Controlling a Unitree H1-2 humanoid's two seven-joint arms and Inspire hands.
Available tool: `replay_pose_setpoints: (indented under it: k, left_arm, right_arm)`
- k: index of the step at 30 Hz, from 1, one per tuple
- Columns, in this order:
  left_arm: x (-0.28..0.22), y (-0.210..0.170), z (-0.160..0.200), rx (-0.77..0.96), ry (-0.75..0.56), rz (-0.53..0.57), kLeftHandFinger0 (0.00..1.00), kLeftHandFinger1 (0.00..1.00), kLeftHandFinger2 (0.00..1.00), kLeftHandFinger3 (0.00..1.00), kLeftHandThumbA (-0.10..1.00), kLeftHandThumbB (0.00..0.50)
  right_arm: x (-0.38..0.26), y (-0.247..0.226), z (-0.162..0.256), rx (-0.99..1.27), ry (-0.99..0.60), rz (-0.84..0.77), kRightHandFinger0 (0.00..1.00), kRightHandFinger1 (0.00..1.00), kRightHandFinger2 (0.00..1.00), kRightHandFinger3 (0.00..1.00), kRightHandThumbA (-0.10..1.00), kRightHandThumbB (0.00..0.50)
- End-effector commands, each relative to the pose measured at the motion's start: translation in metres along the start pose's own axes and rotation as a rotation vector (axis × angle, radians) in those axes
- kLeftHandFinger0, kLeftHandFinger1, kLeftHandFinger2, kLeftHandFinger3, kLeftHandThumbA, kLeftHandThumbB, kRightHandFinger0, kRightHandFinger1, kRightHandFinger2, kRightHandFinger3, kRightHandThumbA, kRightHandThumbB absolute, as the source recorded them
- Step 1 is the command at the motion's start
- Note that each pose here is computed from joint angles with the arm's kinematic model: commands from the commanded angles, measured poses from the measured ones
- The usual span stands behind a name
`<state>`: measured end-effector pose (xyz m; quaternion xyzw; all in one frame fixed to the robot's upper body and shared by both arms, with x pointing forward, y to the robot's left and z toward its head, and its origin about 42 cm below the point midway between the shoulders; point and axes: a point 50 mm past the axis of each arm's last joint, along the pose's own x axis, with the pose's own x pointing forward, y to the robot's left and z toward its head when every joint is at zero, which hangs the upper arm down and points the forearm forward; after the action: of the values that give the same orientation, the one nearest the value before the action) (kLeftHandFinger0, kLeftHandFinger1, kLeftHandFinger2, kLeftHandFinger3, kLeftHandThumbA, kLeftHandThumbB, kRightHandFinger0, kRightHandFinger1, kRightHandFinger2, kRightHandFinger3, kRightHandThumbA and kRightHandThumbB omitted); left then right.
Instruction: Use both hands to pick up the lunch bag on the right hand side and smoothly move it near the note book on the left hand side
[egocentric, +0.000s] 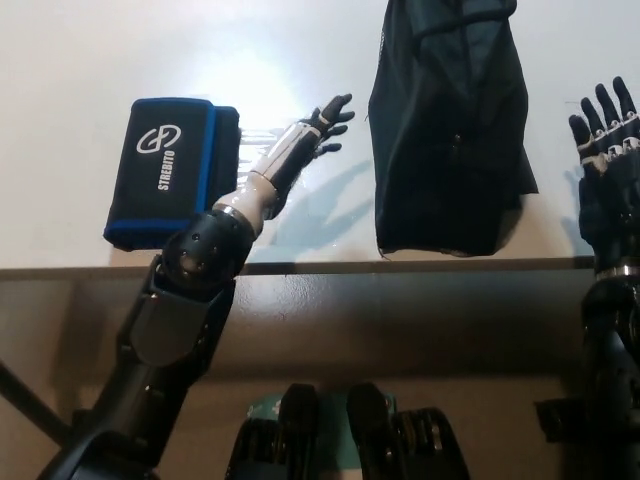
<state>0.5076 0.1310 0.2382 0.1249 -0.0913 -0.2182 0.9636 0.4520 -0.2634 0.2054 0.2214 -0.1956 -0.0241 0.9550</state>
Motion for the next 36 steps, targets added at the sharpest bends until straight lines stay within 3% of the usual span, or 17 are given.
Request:
replay_pose_setpoints:
  k: [1,8,11,12,14,21,28,31,36]
  left_arm:
    - [0.036,-0.002,0.048,-0.007,-0.108,-0.036,1.00,1.00,1.00,1.00,1.00,0.455]
    - [0.039,-0.015,0.047,-0.045,-0.109,-0.054,1.00,1.00,1.00,1.00,1.00,0.500]
    - [0.040,-0.020,0.046,-0.039,-0.107,-0.063,1.00,1.00,1.00,1.00,1.00,0.497]
    - [0.041,-0.021,0.046,-0.028,-0.112,-0.062,1.00,1.00,1.00,1.00,1.00,0.467]
    - [0.042,-0.025,0.046,-0.011,-0.112,-0.058,1.00,1.00,1.00,1.00,1.00,0.453]
    - [0.041,-0.029,0.045,-0.014,-0.112,-0.059,1.00,1.00,1.00,1.00,1.00,0.462]
    - [0.038,-0.022,0.042,-0.024,-0.113,-0.051,1.00,1.00,1.00,1.00,1.00,0.465]
    - [0.036,-0.018,0.040,-0.028,-0.110,-0.047,1.00,1.00,1.00,1.00,1.00,0.489]
    - [0.031,-0.006,0.037,-0.073,-0.122,-0.039,1.00,1.00,1.00,1.00,1.00,0.434]
  right_arm:
    - [0.041,0.028,0.012,0.266,-0.003,0.076,1.00,1.00,1.00,1.00,1.00,0.335]
    - [0.048,0.037,0.001,0.301,0.021,0.087,1.00,1.00,1.00,1.00,1.00,0.348]
    - [0.050,0.044,-0.004,0.300,0.035,0.103,1.00,1.00,1.00,1.00,1.00,0.352]
    - [0.051,0.046,-0.006,0.302,0.039,0.107,1.00,1.00,1.00,1.00,1.00,0.354]
    - [0.052,0.055,-0.011,0.305,0.054,0.118,1.00,1.00,1.00,1.00,1.00,0.369]
    - [0.054,0.075,-0.023,0.322,0.082,0.145,1.00,1.00,1.00,1.00,1.00,0.350]
    - [0.053,0.096,-0.035,0.329,0.108,0.181,1.00,1.00,1.00,1.00,1.00,0.367]
    - [0.052,0.102,-0.039,0.323,0.117,0.186,1.00,1.00,1.00,1.00,1.00,0.354]
    - [0.051,0.116,-0.046,0.290,0.136,0.203,1.00,1.00,1.00,1.00,1.00,0.372]
